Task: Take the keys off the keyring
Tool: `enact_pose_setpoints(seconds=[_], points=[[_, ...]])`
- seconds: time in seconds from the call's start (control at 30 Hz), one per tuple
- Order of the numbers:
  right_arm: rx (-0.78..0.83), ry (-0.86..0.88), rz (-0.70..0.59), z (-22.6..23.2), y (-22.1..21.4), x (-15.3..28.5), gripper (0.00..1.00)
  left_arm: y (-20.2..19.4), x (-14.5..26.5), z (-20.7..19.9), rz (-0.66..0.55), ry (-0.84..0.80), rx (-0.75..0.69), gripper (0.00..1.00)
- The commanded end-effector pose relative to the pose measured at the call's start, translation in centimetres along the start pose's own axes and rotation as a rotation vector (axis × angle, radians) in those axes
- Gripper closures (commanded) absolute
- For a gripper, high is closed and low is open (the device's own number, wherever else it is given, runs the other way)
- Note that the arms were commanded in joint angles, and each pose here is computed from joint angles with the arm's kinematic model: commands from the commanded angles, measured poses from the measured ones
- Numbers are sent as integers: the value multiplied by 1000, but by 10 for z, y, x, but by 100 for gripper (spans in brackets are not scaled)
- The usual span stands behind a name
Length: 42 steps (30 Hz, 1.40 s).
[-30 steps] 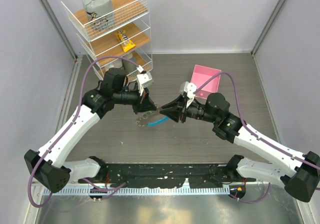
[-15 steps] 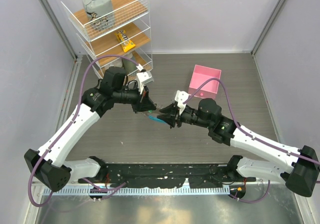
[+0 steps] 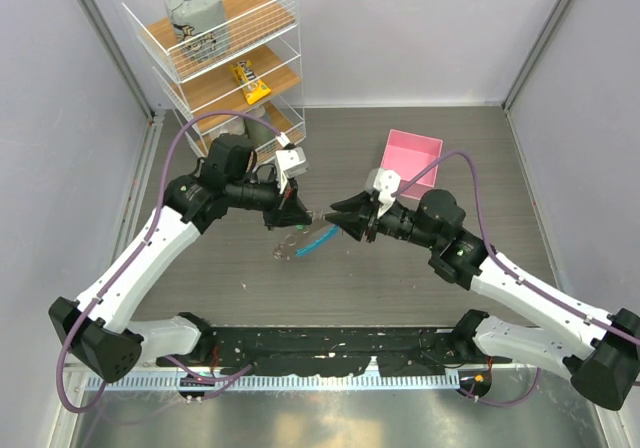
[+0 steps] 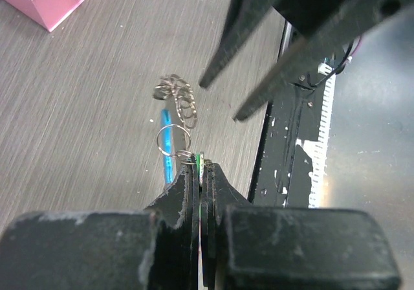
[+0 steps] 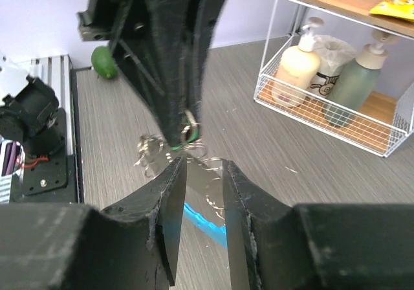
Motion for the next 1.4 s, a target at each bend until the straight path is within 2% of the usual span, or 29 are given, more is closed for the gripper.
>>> enact_pose_setpoints(seconds=[0.0, 0.13, 0.47, 0.8, 1.37], points=[[-35, 41, -97, -4, 26, 4, 66, 18, 10, -11, -80, -52, -98, 100], [-41, -2, -35, -21, 17, -7, 67, 20, 12, -18, -108, -88, -134, 100], [-33, -19, -7, -37, 19, -33, 68, 18, 14, -24, -114, -131, -159, 100], [-16, 131, 34, -16, 2, -21, 65, 23, 19, -26, -122, -114, -189, 100], [-39, 224, 4, 2, 1, -10, 64, 27, 20, -25, -132, -107, -190, 100]])
Point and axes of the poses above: each gripper's point midway between its finger pads, its own x axis back along the fingers, its own z axis along the line the jaws close on, y = z × x, the point moved 5 cm from there along x, back along the fingers, and after that the axes turned 9 degrees about -x, right-handed, at the moved point
